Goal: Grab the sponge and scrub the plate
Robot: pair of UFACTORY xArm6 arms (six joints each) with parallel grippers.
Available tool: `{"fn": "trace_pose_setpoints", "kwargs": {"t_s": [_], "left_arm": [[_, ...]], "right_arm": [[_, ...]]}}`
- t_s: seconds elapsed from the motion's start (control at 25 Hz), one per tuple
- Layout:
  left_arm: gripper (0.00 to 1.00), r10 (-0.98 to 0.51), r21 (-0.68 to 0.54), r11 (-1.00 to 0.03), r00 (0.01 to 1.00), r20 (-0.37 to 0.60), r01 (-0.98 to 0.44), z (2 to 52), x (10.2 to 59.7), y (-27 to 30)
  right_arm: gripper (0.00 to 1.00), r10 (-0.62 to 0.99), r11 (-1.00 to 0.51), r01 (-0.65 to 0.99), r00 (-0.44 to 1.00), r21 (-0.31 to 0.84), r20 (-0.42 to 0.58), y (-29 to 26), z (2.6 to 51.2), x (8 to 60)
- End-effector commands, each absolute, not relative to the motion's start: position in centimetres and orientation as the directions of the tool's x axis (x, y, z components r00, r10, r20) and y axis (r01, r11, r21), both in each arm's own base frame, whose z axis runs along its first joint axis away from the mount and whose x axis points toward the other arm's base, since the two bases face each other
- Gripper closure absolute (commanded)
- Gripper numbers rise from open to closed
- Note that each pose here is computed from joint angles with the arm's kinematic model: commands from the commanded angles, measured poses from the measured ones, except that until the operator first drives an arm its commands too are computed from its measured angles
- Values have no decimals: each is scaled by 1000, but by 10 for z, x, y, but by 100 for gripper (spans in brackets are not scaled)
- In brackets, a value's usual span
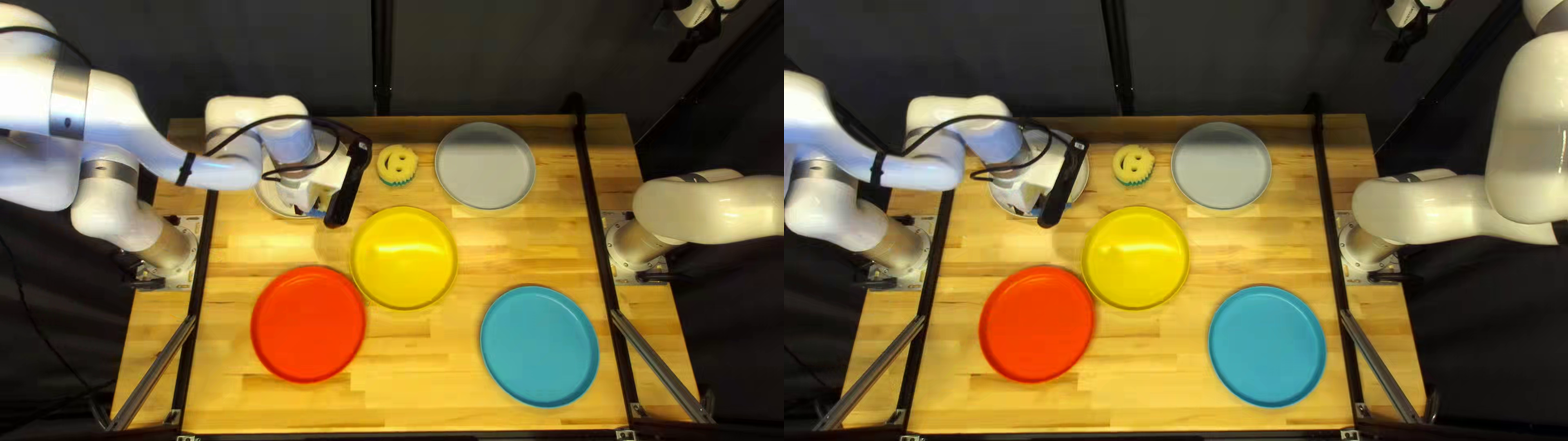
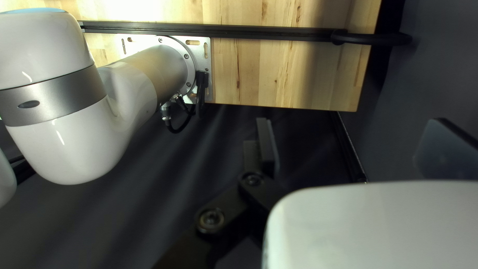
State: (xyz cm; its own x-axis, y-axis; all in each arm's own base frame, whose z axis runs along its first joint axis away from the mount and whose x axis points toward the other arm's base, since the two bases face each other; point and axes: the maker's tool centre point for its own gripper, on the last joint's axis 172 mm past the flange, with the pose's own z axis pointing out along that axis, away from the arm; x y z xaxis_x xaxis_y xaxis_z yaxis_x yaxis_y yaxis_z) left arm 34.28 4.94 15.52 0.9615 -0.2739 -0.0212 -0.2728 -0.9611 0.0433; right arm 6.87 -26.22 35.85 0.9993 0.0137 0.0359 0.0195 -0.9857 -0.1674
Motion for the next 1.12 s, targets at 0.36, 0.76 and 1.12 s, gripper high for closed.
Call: {"fn": "trace_pose_setpoints", "kwargs": {"t_s": [0.36, 0.76, 1.12], "left_arm": [[100, -282, 31, -959, 959, -14, -282, 148, 342, 38], [100, -269, 32, -963, 963, 1, -269, 126, 337, 61], [100, -255, 71, -965, 967, 3, -254, 110, 315, 71]], "right_arm": [[0, 14, -986, 20, 999, -167, 36, -262, 358, 69], [0, 14, -986, 20, 999, -167, 36, -262, 358, 69], [0, 14, -986, 20, 999, -167, 36, -262, 358, 69]]}}
